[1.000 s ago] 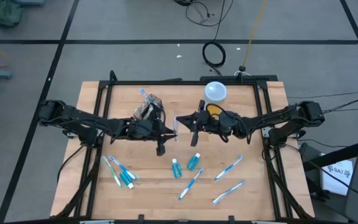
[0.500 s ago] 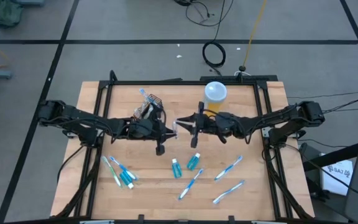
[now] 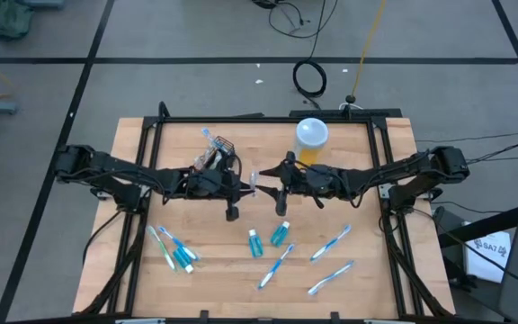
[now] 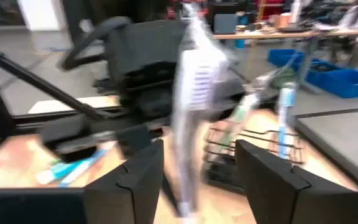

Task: Pick & Place toothbrushing station
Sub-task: Put the violet toothbrush into the black wire organizer

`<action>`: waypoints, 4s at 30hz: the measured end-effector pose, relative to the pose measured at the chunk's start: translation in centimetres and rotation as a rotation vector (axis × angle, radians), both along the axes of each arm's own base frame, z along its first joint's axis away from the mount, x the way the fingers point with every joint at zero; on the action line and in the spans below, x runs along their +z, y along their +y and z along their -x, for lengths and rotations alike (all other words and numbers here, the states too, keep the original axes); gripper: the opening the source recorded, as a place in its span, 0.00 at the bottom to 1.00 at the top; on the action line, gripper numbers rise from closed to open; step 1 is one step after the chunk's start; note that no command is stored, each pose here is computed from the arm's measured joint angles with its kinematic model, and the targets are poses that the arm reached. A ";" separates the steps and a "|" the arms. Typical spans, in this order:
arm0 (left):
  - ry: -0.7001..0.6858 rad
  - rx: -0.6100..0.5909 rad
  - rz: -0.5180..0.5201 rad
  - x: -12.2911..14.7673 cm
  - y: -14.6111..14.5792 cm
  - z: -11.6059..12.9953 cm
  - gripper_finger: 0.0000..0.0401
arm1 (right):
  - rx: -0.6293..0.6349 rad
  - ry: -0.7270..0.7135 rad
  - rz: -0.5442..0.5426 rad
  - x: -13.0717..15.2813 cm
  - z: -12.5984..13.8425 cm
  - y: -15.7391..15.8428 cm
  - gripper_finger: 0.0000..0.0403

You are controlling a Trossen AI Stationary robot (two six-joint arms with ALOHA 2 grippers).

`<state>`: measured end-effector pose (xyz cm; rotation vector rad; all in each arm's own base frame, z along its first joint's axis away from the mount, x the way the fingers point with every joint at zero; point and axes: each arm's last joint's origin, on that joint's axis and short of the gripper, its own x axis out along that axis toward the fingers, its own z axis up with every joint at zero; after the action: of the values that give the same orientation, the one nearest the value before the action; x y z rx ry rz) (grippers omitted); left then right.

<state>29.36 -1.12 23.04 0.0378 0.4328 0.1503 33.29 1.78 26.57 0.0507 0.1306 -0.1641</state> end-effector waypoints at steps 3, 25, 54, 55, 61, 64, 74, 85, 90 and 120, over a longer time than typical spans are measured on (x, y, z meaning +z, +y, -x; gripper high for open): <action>0.000 0.015 0.000 0.0 0.4 0.0 0.07 | 0.007 0.006 -0.022 -0.2 0.0 0.0 0.51; -0.081 -0.089 -0.003 0.8 0.3 -0.4 0.06 | -0.026 -0.172 -0.031 -2.2 -2.7 -0.8 0.32; 0.029 -0.081 0.036 -0.2 0.0 0.1 0.35 | 0.011 -0.050 0.019 -3.2 -2.6 0.4 0.02; 0.030 -0.085 0.029 -0.2 0.0 0.1 0.38 | 0.011 -0.051 0.025 -3.1 -2.5 0.4 0.02; -0.003 0.010 -0.044 1.5 0.1 1.3 0.50 | 0.022 0.111 0.092 -2.6 -1.0 0.2 0.03; -0.105 0.039 -0.058 3.0 0.2 1.7 0.53 | 0.017 0.165 0.107 -2.2 -0.3 -0.2 0.02; -0.260 -0.020 0.096 2.8 1.1 -0.4 0.53 | 0.052 0.150 0.102 -2.0 -0.3 -0.5 0.02; -0.268 -0.047 0.047 2.7 1.3 -2.6 0.53 | 0.046 0.145 0.103 -1.9 -0.3 -0.6 0.03; -0.279 -0.042 0.048 3.1 1.6 -2.7 0.49 | 0.055 0.132 0.103 -1.8 -0.3 -0.5 0.03; -0.198 -0.049 0.057 2.5 2.1 -2.4 0.02 | -0.119 0.191 0.070 -2.7 0.2 -0.9 0.23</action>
<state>31.80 0.97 25.57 -0.0220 0.2382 0.0927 33.05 0.86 23.89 -0.0270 0.3130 -0.2923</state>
